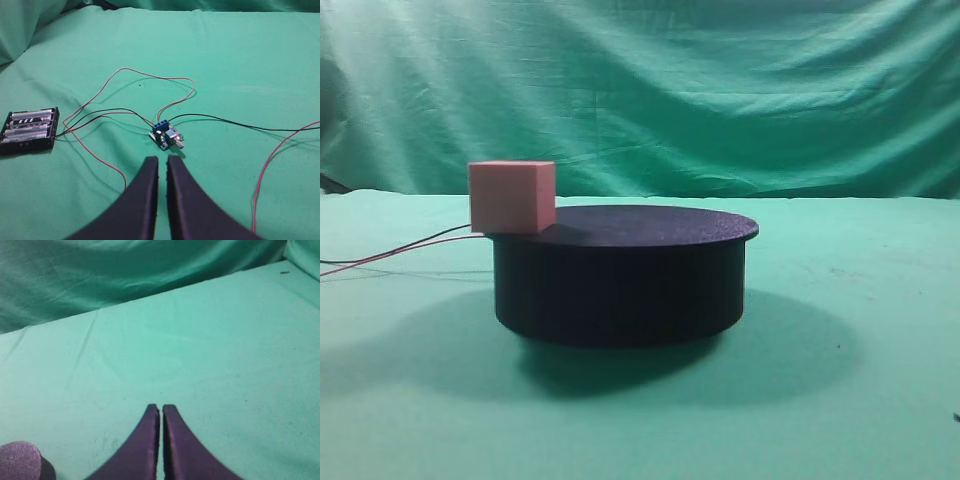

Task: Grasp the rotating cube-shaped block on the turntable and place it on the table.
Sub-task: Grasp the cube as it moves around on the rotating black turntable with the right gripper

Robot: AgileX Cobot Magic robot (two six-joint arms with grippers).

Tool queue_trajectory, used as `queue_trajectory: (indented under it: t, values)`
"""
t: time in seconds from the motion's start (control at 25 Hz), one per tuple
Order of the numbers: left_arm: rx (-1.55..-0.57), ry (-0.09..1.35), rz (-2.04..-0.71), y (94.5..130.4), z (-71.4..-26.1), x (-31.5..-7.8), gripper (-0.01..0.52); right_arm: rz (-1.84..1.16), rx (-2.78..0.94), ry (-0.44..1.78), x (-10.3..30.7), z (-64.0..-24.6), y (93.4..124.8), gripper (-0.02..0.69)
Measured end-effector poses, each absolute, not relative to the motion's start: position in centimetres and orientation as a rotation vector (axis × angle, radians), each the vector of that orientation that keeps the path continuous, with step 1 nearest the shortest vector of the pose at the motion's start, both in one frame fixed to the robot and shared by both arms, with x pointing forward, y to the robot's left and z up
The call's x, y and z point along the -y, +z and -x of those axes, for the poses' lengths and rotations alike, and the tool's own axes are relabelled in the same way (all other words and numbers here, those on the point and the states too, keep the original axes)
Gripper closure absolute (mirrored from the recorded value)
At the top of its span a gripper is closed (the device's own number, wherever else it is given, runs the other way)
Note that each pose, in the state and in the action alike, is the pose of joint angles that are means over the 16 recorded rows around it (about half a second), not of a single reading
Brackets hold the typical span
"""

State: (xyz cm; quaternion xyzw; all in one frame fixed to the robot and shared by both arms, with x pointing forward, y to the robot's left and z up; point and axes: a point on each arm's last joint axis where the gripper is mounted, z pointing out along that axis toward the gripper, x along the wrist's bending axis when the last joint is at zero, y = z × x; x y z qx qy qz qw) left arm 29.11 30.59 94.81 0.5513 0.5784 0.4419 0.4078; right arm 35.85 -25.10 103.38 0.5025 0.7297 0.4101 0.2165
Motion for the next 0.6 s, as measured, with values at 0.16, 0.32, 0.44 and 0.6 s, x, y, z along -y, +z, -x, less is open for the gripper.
queue_trajectory:
  t: [0.16, 0.32, 0.44, 0.6]
  values:
    - [-1.458, 1.114, -1.39, 94.8, -29.1, -30.6, 0.514, -1.244, -2.252, 1.103, 22.8, -37.4, 103.6, 0.53]
    - [-1.458, 1.114, -1.39, 94.8, -29.1, -30.6, 0.514, -1.163, -2.396, 1.082, 20.7, -38.8, 103.4, 0.378]
    - [-1.458, 1.114, -1.39, 94.8, -29.1, -30.6, 0.514, -1.132, -2.464, 1.069, 19.3, -39.8, 103.3, 0.263]
    - [-1.458, 1.114, -1.39, 94.8, -29.1, -30.6, 0.514, -1.114, -2.521, 1.059, 17.8, -40.9, 103.0, 0.128]
